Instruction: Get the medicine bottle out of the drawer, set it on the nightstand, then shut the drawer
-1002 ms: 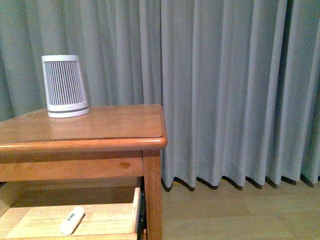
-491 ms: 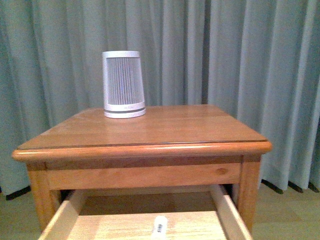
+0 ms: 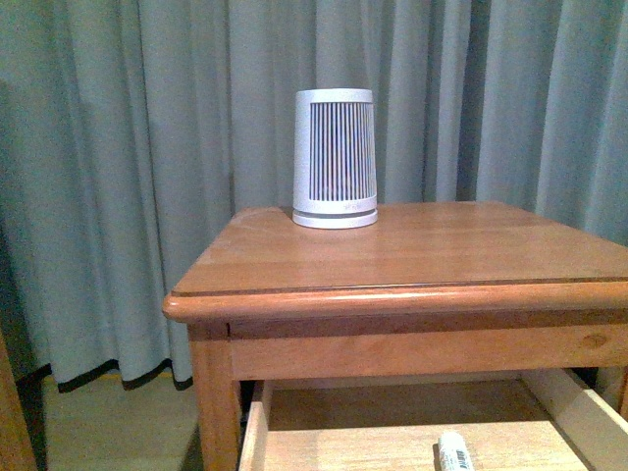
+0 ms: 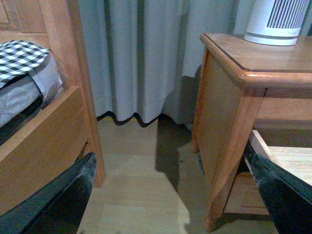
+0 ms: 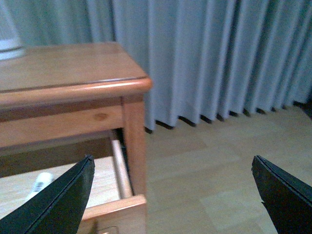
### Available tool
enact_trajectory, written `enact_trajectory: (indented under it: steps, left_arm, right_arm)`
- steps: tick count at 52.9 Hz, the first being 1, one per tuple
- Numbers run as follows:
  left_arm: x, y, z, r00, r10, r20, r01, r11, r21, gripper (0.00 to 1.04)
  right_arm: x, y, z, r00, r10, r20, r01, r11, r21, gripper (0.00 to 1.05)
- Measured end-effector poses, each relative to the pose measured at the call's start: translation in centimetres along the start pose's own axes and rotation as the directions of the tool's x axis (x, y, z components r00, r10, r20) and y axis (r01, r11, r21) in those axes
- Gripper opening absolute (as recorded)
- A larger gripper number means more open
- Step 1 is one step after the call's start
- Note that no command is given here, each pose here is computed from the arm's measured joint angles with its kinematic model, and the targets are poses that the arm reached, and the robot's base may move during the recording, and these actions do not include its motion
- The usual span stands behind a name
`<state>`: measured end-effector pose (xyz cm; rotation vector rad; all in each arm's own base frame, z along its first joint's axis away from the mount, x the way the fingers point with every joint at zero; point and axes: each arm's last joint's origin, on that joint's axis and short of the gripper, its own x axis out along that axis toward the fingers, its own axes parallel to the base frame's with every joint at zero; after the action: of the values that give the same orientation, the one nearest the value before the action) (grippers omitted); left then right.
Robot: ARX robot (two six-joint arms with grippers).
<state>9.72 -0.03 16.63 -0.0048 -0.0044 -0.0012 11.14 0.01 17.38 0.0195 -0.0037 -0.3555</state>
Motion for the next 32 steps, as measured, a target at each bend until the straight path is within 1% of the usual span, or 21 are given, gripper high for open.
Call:
enact_trajectory:
  steps: [2, 6, 9, 11, 12, 13, 15, 19, 26, 32]
  left_arm:
    - [0.0, 0.0, 0.0, 1.000, 0.000, 0.000, 0.000, 1.000, 0.000, 0.98]
    - [0.0, 0.0, 0.0, 1.000, -0.002, 0.000, 0.002, 1.000, 0.000, 0.98]
    - [0.0, 0.0, 0.0, 1.000, -0.002, 0.000, 0.002, 1.000, 0.000, 0.98]
    - [0.0, 0.0, 0.0, 1.000, -0.002, 0.000, 0.002, 1.000, 0.000, 0.98]
    - [0.0, 0.0, 0.0, 1.000, -0.002, 0.000, 0.002, 1.000, 0.000, 0.98]
    - [0.0, 0.0, 0.0, 1.000, -0.002, 0.000, 0.002, 1.000, 0.000, 0.98]
    - [0.0, 0.0, 0.0, 1.000, -0.002, 0.000, 0.002, 1.000, 0.000, 0.98]
    - [0.0, 0.0, 0.0, 1.000, -0.002, 0.000, 0.002, 1.000, 0.000, 0.98]
    - [0.0, 0.0, 0.0, 1.000, -0.002, 0.000, 0.002, 1.000, 0.000, 0.98]
    - [0.0, 0.0, 0.0, 1.000, -0.002, 0.000, 0.002, 1.000, 0.000, 0.98]
  right_arm:
    - [0.4, 0.2, 0.4, 1.000, 0.000, -0.014, 0.000, 1.000, 0.004, 0.98]
    - [2.6, 1.3, 2.4, 0.996, 0.031, -0.081, -0.028, 0.999, 0.031, 0.98]
    - [4.4, 2.1, 3.4, 0.988, 0.059, -0.139, -0.052, 0.997, 0.056, 0.98]
    - [6.3, 3.2, 3.8, 0.972, 0.097, -0.212, -0.081, 0.993, 0.087, 0.98]
    - [7.5, 3.8, 3.8, 0.954, 0.121, -0.274, -0.096, 0.990, 0.102, 0.98]
    - [8.0, 4.1, 3.7, 0.944, 0.130, -0.303, -0.103, 0.989, 0.104, 0.98]
    - [9.8, 5.2, 3.2, 0.897, 0.160, -0.411, -0.118, 0.985, 0.126, 0.98]
    - [11.9, 6.6, 2.3, 0.839, 0.177, -0.514, -0.127, 0.983, 0.133, 0.98]
    - [14.2, 8.7, 1.1, 0.791, 0.179, -0.584, -0.141, 0.984, 0.110, 0.98]
    - [15.8, 10.5, 0.3, 0.764, 0.187, -0.617, -0.161, 0.982, 0.099, 0.98]
